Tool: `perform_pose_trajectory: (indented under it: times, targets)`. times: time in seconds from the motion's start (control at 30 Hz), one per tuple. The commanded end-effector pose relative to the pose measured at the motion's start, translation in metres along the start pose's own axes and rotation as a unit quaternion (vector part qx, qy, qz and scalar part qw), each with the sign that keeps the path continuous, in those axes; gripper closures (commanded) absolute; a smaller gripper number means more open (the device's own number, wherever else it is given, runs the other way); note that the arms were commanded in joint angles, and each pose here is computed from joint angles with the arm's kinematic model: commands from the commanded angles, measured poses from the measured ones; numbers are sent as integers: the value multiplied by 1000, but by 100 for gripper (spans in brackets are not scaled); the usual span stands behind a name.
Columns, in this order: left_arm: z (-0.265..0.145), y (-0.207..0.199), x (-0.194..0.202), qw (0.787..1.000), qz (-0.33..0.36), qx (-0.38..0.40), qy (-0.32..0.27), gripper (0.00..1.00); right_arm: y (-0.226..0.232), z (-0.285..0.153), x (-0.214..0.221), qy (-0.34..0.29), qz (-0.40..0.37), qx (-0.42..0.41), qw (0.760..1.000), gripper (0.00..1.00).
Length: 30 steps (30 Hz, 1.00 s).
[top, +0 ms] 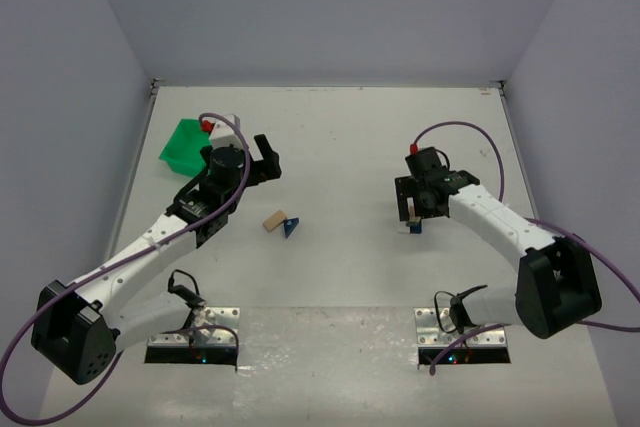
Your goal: Build the wood block tower
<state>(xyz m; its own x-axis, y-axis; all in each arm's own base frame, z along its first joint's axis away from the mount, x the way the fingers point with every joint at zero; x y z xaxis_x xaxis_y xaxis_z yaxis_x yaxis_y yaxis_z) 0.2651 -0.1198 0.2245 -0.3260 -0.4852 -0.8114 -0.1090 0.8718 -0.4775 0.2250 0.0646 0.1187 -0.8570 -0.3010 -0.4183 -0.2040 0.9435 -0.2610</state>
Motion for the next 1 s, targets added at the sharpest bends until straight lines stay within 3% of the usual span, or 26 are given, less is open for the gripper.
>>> perform_pose_trajectory:
  times: [0.0,0.3,0.5,0.73,0.97]
  targets:
    - [-4,-8,-9,999,-11,24,-25,0,1,-4,-6,-27,5,-1,1000,1]
    - [-6,-8,-10,999,-10,26,-26,0,5,-11,-11,-50,3,-31,998,1]
    - [-7,-10,-12,999,-21,24,-24,0,2,-40,-39,-129,15,-57,990,1]
    - [-12,-1,4,997,-54,-28,36,0,29,-83,-78,-272,-9,-183,945,1]
    - [-27,29,44,988,-52,-80,122,0,54,-77,-77,-280,-41,-241,928,1]
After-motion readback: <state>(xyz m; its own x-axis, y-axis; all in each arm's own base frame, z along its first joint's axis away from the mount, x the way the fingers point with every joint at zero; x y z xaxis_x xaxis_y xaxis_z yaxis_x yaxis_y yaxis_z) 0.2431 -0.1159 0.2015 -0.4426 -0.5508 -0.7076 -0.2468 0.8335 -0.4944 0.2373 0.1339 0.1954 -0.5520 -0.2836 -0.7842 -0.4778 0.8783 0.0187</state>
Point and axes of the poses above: each gripper's point midway between its finger pads, its own z axis out along the fingers, its own y axis along the line the jaws close on, x = y × z, the point moved 7 cm from there along -z, back along the fingers, and after that the axes turned 11 degrees about -z, right-handed, at the moved point
